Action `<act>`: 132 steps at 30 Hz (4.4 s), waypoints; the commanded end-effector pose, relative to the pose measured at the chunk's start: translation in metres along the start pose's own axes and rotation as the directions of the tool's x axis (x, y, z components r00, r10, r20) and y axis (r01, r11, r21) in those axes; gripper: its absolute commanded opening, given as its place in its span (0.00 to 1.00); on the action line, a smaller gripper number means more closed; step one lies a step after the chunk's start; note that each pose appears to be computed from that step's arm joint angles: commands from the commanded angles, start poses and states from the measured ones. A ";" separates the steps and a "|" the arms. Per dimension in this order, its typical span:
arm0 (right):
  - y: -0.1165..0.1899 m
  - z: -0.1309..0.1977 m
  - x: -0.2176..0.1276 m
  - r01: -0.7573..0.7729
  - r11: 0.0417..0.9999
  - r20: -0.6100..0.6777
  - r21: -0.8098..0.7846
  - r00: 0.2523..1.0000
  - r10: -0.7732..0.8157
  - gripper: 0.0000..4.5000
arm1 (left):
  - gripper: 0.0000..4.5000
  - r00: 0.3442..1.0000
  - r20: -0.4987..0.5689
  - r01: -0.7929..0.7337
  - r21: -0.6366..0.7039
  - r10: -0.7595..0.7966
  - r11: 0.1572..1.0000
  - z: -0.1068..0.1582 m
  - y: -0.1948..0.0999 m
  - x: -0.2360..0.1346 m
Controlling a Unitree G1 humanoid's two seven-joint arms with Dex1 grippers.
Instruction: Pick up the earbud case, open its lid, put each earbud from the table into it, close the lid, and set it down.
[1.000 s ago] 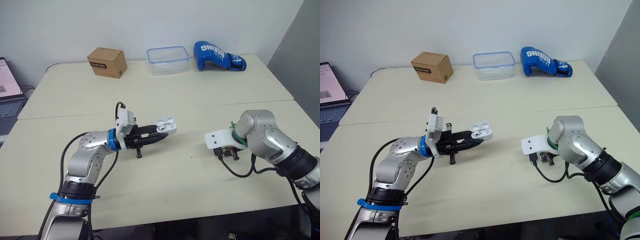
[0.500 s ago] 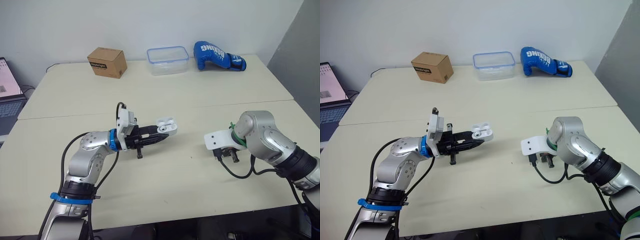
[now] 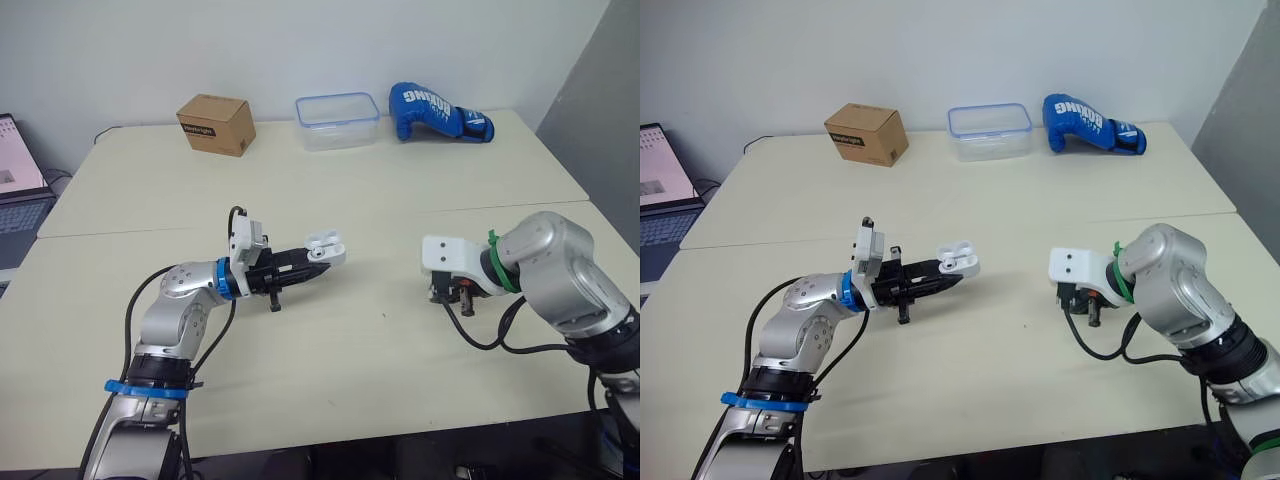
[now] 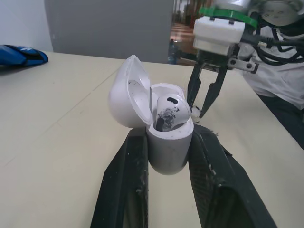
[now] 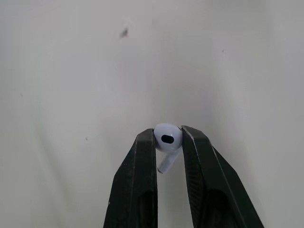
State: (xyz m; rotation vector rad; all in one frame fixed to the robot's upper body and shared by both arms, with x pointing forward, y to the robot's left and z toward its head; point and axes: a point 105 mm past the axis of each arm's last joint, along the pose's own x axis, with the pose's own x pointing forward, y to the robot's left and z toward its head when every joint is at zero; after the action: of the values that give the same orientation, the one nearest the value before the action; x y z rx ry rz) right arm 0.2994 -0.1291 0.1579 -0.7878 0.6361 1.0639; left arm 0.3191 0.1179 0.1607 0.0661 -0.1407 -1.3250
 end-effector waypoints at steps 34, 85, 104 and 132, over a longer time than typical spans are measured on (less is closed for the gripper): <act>0.024 0.112 0.006 0.190 0.926 0.661 0.327 0.654 -0.367 0.09 | 0.18 0.994 -0.038 0.104 0.016 -0.103 0.994 0.014 0.006 0.009; -0.001 0.123 -0.037 0.033 0.983 0.741 0.179 0.653 -0.157 1.00 | 0.18 0.994 -0.026 0.107 0.022 -0.106 0.994 0.018 0.000 0.006; -0.042 0.120 -0.002 -0.067 0.959 0.650 0.274 0.748 -0.134 1.00 | 0.18 0.994 -0.021 0.104 0.001 -0.104 0.995 0.023 -0.016 0.003; -0.069 0.088 0.021 0.010 0.897 0.486 0.442 0.838 -0.249 0.63 | 0.18 0.994 -0.018 0.109 -0.001 -0.109 0.994 0.020 -0.023 0.005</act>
State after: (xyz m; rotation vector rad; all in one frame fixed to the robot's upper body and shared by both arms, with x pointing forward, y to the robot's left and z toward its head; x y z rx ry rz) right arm 0.3793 -0.0674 0.1958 -0.1100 0.3586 0.9023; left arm 0.2997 0.1093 0.1658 0.0744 -0.0635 -1.4151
